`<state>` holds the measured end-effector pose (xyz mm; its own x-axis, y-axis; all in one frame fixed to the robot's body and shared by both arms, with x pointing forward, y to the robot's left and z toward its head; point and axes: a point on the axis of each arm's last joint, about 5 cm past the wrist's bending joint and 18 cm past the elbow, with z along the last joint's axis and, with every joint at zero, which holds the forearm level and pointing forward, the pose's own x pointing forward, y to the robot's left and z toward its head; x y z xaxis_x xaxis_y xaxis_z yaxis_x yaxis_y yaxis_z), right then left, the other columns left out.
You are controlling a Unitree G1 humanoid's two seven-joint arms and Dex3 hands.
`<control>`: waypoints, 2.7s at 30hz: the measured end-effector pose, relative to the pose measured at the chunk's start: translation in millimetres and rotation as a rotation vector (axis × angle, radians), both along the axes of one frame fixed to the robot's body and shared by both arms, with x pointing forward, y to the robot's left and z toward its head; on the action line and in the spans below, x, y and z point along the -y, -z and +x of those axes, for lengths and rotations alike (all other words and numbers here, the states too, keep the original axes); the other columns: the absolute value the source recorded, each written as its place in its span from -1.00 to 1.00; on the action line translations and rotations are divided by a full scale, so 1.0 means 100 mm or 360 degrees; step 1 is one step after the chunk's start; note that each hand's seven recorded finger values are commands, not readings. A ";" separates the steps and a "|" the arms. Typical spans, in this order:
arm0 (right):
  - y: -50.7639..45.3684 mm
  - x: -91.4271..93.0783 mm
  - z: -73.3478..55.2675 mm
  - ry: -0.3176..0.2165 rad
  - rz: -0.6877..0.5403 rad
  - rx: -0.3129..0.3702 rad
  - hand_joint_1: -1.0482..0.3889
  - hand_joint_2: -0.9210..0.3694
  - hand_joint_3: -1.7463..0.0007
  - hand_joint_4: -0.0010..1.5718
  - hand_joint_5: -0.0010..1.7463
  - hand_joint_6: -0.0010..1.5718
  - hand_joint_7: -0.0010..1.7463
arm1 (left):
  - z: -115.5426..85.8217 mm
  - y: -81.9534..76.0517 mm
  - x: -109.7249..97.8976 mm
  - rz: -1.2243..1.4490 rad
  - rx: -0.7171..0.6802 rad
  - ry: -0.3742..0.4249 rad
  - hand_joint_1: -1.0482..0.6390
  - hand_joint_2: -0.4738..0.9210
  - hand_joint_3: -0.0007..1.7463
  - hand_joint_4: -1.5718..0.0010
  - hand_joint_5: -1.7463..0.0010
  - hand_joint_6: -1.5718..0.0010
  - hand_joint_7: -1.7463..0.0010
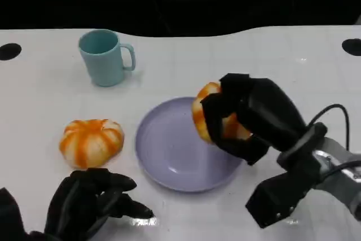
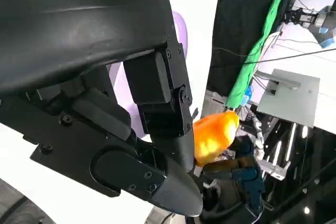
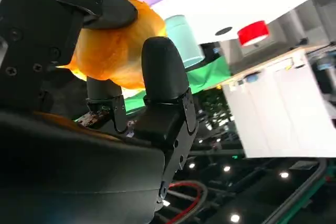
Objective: Grasp the bread from the table and place it into the plate.
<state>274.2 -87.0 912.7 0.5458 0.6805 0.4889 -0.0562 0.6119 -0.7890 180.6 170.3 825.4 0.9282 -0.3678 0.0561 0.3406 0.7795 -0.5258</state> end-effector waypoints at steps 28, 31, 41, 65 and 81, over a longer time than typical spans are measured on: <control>0.003 -0.15 0.08 -0.0166 -0.0422 -0.0489 -0.53 -1.00 0.70 -1.00 -0.75 -0.78 -0.99 | 0.00 -0.03 0.03 0.0027 0.0019 0.0003 -0.94 0.82 -0.99 -1.00 0.75 -0.97 1.00; -0.031 -0.15 0.06 -0.0175 -0.0445 -0.0524 -0.57 -1.00 0.69 -1.00 -0.82 -0.81 -1.00 | 0.00 -0.03 0.03 0.0033 0.0019 0.0007 -0.94 0.82 -1.00 -1.00 0.75 -0.98 1.00; -0.142 0.13 -0.05 -0.0105 -0.0484 -0.0504 -0.55 -1.00 0.73 -0.95 -0.76 -0.77 -0.98 | 0.00 -0.03 0.03 0.0032 0.0018 0.0006 -0.93 0.83 -0.99 -1.00 0.75 -0.97 1.00; 0.034 0.91 -0.64 -0.0048 0.0284 -0.0733 -0.21 -1.00 0.68 -0.35 0.64 -0.24 0.08 | 0.00 -0.03 0.04 0.0031 0.0022 0.0006 -0.93 0.84 -1.00 -1.00 0.74 -0.98 1.00; 0.139 1.04 -1.05 -0.0013 0.0601 -0.1182 -0.16 -1.00 0.64 -0.12 1.00 -0.30 0.75 | -0.02 -0.03 0.02 0.0006 0.0004 0.0000 -0.92 0.82 -1.00 -1.00 0.75 -0.98 1.00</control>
<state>169.6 -190.9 898.8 0.8122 0.5483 0.1994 -0.4867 0.8252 -0.2867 178.6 167.8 828.4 0.9280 -0.3681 0.0572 0.3421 0.7814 -0.5219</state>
